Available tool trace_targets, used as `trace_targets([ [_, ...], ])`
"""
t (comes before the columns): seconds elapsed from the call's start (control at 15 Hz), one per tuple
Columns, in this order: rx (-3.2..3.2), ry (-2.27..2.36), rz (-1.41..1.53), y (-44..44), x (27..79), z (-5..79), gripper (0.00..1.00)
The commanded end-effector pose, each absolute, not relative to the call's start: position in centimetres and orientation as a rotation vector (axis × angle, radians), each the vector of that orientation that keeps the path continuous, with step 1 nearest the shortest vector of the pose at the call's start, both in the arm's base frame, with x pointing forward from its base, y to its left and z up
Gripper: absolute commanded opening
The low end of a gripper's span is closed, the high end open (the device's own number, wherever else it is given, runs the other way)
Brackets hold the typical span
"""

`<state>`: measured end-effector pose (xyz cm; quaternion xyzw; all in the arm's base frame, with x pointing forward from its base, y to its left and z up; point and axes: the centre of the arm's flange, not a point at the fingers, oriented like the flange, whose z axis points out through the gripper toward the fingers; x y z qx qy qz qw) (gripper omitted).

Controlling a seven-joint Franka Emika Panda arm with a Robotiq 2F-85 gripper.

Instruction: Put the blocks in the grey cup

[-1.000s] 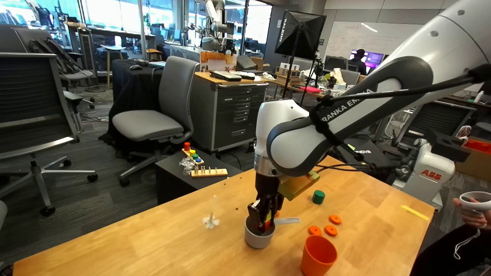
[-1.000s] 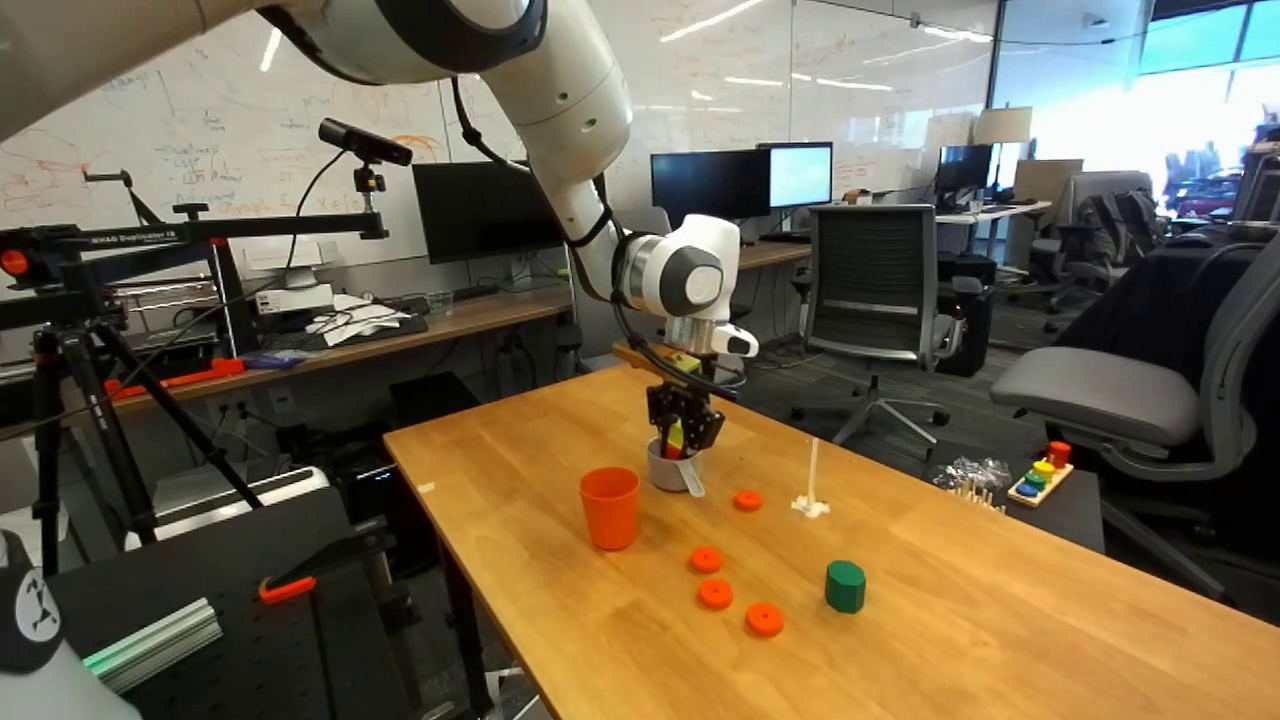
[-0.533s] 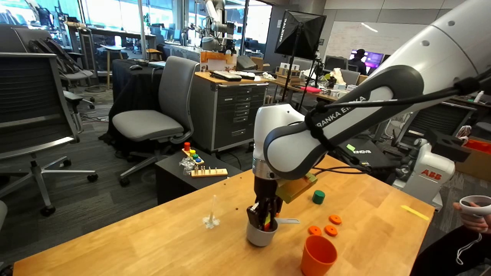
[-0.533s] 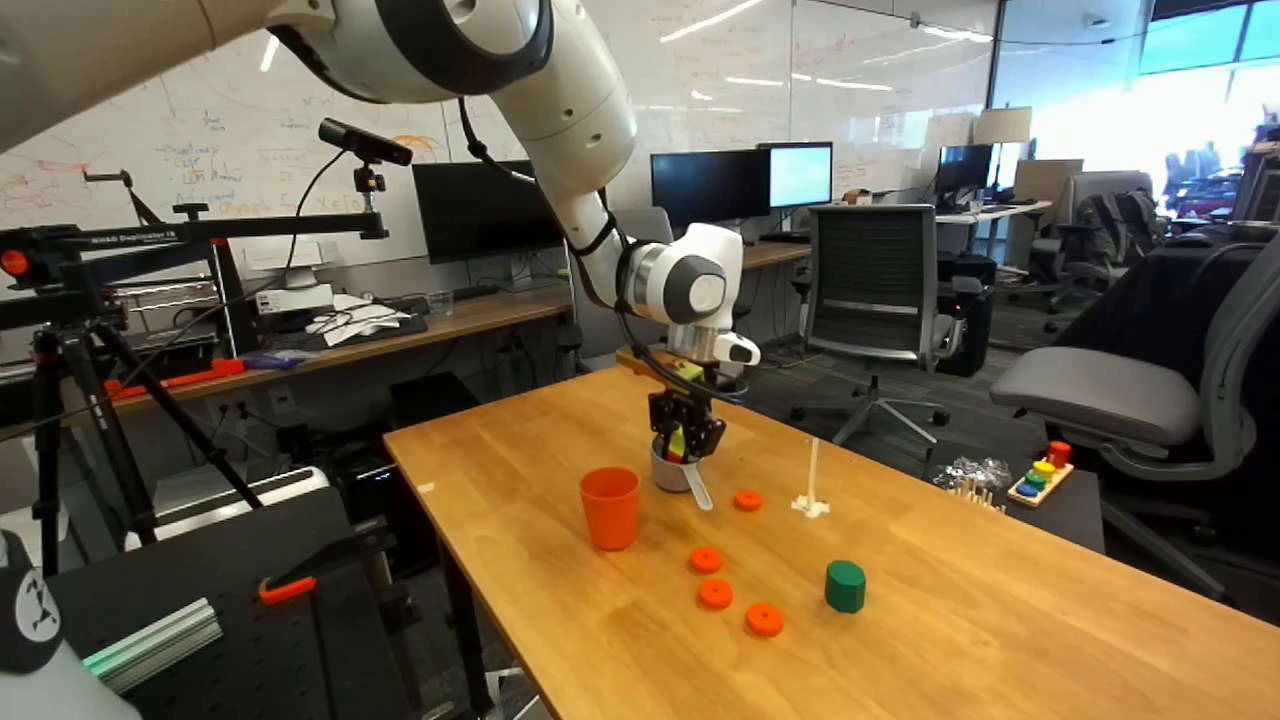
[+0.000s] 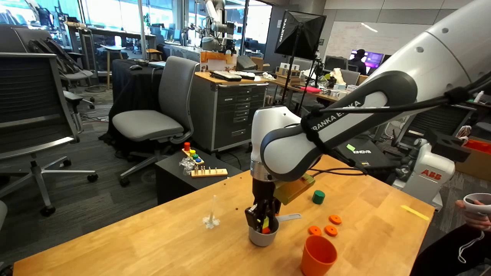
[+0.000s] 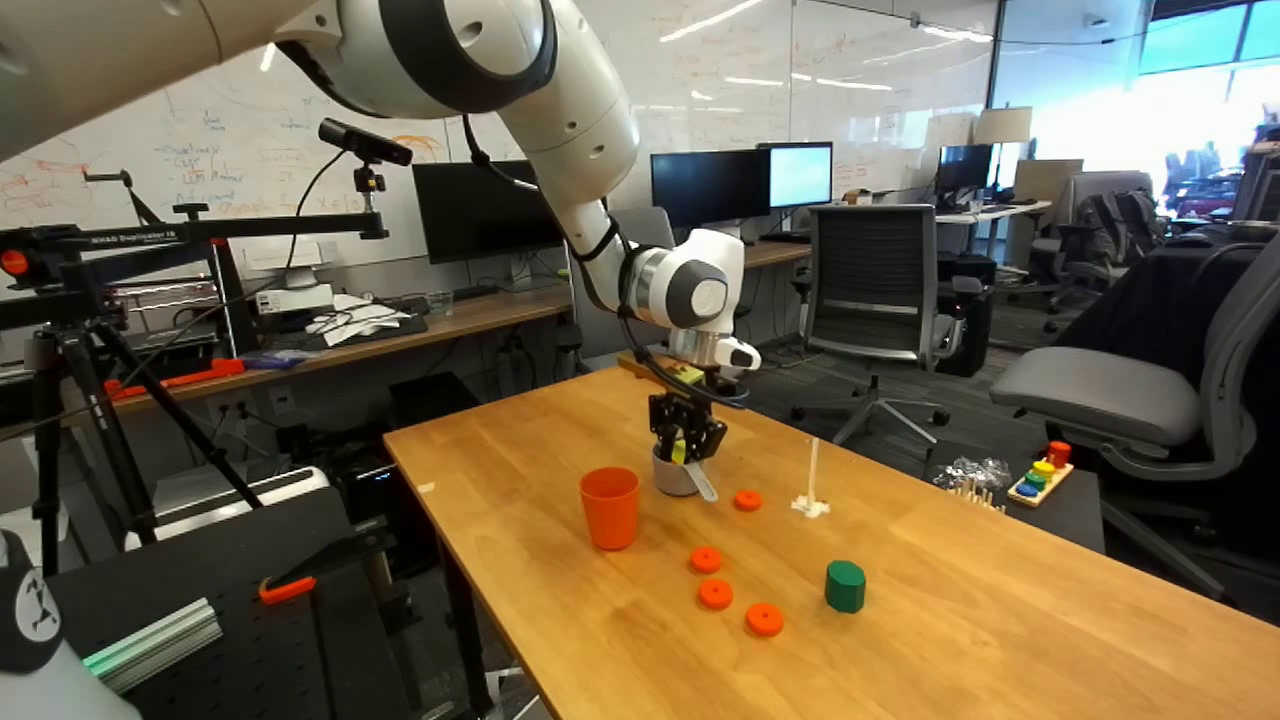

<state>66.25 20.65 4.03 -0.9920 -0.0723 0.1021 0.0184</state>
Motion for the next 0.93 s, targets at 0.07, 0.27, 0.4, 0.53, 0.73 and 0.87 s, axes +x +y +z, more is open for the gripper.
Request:
trace_targets([
  [0.07, -3.098, -0.250, 0.321, 21.6, 67.1, 4.5, 0.15],
  [0.27, -3.098, -0.245, 0.321, 21.8, 67.0, 4.8, 0.66],
  [0.4, -3.099, -0.248, 0.319, 21.9, 67.0, 4.9, 0.78],
  [0.53, -3.099, -0.250, 0.316, 22.0, 67.0, 5.1, 0.84],
  [0.73, -3.102, -0.250, 0.311, 21.9, 67.1, 5.3, 0.98],
  [0.87, -3.102, -0.253, 0.310, 22.0, 67.0, 5.5, 0.94],
])
